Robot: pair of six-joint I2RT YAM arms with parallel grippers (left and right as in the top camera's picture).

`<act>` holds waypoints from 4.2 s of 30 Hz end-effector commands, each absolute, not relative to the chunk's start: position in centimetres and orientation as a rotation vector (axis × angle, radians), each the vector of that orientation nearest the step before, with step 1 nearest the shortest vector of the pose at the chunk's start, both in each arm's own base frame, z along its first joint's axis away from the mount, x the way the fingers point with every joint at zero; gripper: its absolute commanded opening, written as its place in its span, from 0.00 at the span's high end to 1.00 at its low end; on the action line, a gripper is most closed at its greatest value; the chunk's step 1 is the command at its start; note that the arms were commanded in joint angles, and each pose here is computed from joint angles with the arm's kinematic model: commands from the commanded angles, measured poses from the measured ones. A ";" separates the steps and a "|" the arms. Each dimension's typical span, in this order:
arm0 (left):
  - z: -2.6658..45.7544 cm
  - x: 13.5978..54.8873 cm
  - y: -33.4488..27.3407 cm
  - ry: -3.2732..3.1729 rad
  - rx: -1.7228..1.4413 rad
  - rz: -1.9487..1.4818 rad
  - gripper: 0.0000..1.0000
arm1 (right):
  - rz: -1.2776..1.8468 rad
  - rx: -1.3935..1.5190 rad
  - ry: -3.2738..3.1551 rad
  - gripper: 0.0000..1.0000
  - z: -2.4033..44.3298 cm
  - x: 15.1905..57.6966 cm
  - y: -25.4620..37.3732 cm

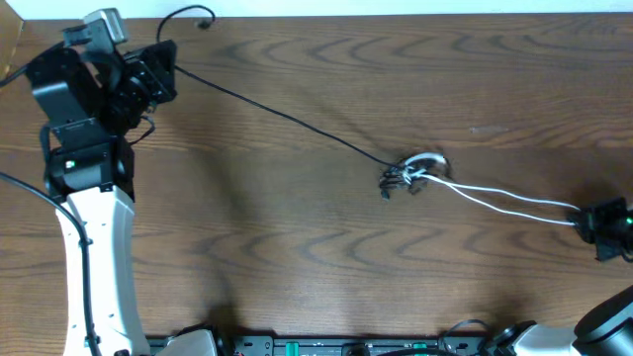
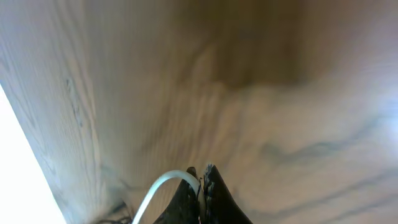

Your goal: Untangle cables

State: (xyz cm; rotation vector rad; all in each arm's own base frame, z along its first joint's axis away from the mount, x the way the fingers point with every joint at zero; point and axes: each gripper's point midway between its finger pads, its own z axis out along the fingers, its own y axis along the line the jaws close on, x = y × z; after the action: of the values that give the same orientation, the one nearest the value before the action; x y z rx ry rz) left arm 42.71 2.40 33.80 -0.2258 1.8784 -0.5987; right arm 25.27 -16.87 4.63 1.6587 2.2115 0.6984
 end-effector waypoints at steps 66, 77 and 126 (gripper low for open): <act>21.9 34.8 -16.2 2.372 0.318 -0.810 0.90 | 1.209 -0.020 2.359 0.01 12.0 34.4 7.4; 21.8 33.0 -19.6 2.332 0.557 -0.809 0.89 | 1.179 -0.491 2.334 0.01 11.5 32.2 14.1; 21.3 31.2 -20.7 2.383 0.582 -0.894 0.83 | 0.852 0.058 2.806 0.99 1.9 32.5 17.4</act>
State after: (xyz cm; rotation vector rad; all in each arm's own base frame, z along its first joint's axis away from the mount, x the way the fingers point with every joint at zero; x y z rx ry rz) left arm 31.67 -20.51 21.81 0.5738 2.3596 -0.8716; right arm 31.60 15.72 0.38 0.0714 2.8780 0.6761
